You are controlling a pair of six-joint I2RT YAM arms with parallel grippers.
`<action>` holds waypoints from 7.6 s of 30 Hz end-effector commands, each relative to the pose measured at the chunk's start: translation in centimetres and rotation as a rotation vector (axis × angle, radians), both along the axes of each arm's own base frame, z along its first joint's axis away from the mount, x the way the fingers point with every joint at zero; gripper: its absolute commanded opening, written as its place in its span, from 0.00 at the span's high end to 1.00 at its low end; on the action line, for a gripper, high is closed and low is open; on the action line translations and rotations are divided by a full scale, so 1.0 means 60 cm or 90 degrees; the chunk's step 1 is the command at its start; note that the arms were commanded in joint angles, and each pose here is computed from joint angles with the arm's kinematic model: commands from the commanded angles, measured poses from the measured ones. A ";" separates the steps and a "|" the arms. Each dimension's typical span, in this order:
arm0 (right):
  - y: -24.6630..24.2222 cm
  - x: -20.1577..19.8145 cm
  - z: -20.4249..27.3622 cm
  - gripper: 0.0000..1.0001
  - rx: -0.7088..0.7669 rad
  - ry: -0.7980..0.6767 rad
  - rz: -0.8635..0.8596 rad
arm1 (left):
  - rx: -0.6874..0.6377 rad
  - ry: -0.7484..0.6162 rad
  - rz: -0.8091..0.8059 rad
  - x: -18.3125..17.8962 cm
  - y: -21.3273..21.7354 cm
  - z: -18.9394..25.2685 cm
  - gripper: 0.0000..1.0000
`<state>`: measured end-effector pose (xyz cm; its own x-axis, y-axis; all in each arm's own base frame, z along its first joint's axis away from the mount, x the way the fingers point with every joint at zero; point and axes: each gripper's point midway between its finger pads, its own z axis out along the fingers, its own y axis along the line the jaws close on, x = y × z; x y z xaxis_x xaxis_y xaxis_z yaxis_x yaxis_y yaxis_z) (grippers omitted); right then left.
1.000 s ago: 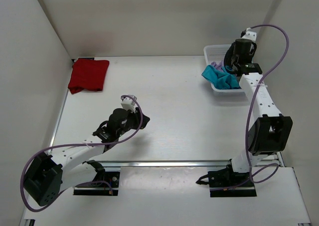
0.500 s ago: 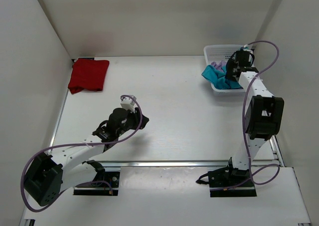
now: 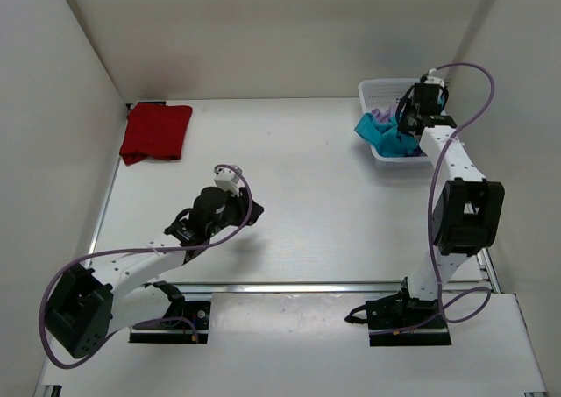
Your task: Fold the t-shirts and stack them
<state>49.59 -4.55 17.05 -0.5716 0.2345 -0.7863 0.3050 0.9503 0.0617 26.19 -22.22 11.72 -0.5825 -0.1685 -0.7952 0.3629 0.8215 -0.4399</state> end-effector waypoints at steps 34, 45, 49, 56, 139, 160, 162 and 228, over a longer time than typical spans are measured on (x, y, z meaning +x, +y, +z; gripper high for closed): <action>0.362 -0.244 0.021 1.00 0.313 -0.163 0.318 | -0.119 0.016 0.153 0.060 0.090 0.059 0.51; 0.379 -0.309 -0.074 1.00 0.285 -0.089 0.309 | -0.086 0.031 0.175 0.148 0.031 0.028 0.53; 0.365 -0.311 -0.072 1.00 0.300 -0.087 0.299 | -0.025 0.040 0.180 0.228 0.002 0.007 0.53; 0.357 -0.318 -0.078 0.47 0.259 -0.059 0.284 | 0.092 0.075 0.188 0.314 -0.037 -0.056 0.42; 0.355 -0.270 0.546 1.00 0.132 -0.412 0.381 | -0.048 -0.257 0.354 0.099 0.308 0.549 1.00; 0.460 -0.524 0.700 0.99 -0.094 -0.574 0.322 | -0.120 -0.152 0.317 0.125 0.307 0.427 1.00; 0.500 -0.510 0.702 1.00 -0.110 -0.583 0.357 | -0.124 -0.157 0.326 0.118 0.311 0.426 1.00; 0.493 -0.246 -0.261 0.77 0.156 0.137 0.349 | 0.289 0.124 0.301 0.359 0.206 -0.084 0.46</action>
